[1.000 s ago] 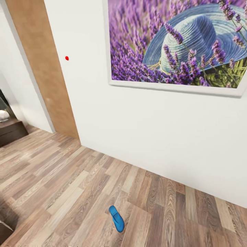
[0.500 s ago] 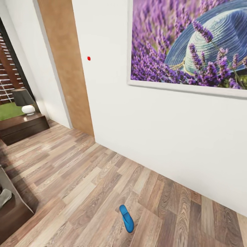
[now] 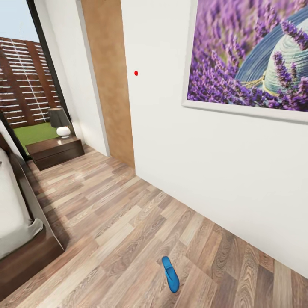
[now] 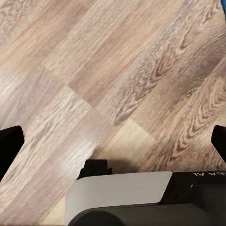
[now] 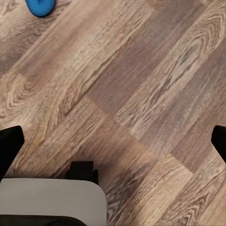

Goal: In the bedroom, move the book from the bed onto either nightstand, and place the two sandals side by side next to the bed.

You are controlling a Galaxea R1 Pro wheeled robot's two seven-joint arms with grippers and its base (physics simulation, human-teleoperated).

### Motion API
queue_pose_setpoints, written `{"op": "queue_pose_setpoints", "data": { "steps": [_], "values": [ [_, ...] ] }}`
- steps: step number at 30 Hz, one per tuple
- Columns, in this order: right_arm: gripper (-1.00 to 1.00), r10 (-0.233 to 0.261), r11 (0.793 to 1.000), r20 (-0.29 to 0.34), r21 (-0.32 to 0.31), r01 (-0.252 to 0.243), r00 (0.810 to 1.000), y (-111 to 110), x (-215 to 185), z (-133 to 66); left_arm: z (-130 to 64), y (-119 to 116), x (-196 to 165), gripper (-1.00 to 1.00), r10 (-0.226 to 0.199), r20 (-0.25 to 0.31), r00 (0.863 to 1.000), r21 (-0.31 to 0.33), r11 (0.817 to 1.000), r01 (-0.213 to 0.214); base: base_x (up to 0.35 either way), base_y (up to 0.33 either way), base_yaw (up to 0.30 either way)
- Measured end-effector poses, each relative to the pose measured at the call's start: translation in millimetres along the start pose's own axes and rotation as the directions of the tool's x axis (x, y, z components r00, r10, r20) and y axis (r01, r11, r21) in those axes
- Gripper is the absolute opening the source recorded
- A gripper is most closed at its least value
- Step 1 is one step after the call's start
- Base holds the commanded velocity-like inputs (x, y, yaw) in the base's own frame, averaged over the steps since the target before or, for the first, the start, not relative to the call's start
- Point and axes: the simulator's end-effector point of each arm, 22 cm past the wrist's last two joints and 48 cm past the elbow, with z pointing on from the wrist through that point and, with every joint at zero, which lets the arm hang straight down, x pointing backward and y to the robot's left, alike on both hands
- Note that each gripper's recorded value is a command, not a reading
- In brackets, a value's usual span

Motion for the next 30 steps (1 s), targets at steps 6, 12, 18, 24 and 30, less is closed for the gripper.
{"op": "queue_pose_setpoints", "data": {
  "steps": [6, 12, 18, 24, 30],
  "values": [
    [1.00, 0.000, 1.000, 0.000, 0.000, 0.000, 1.000, 0.0, 0.1, 0.0, 0.0, 0.0, 0.0, 1.00, 0.000, 0.000, 1.000, 0.000, 1.000, 0.000, 0.000, 0.000, 0.292],
    [1.00, 0.000, 1.000, 0.001, 0.000, 0.000, 1.000, 0.0, 0.0, 0.0, 0.1, -0.1, -0.1, 1.00, 0.000, 0.000, 1.000, 0.000, 1.000, 0.000, 0.000, 0.000, 0.237],
    [1.00, 0.000, 1.000, 0.001, 0.000, 0.000, 1.000, -0.1, -0.1, 0.0, 0.1, -0.1, -0.2, 1.00, 0.000, 0.000, 1.000, 0.000, 1.000, 0.000, 0.000, 0.000, 0.057],
    [1.00, 0.000, 1.000, 0.000, 0.000, 0.000, 1.000, -0.1, 0.1, -0.1, 0.1, -0.1, -0.1, 1.00, 0.000, 0.000, 1.000, 0.000, 1.000, 0.000, 0.000, 0.000, 0.005],
    [1.00, 0.000, 1.000, 0.000, 0.000, 0.000, 1.000, 0.0, 0.3, -0.1, 0.0, -0.1, 0.1, 1.00, 0.000, 0.000, 1.000, 0.000, 1.000, 0.000, 0.000, 0.000, 0.000]
  ]
}}
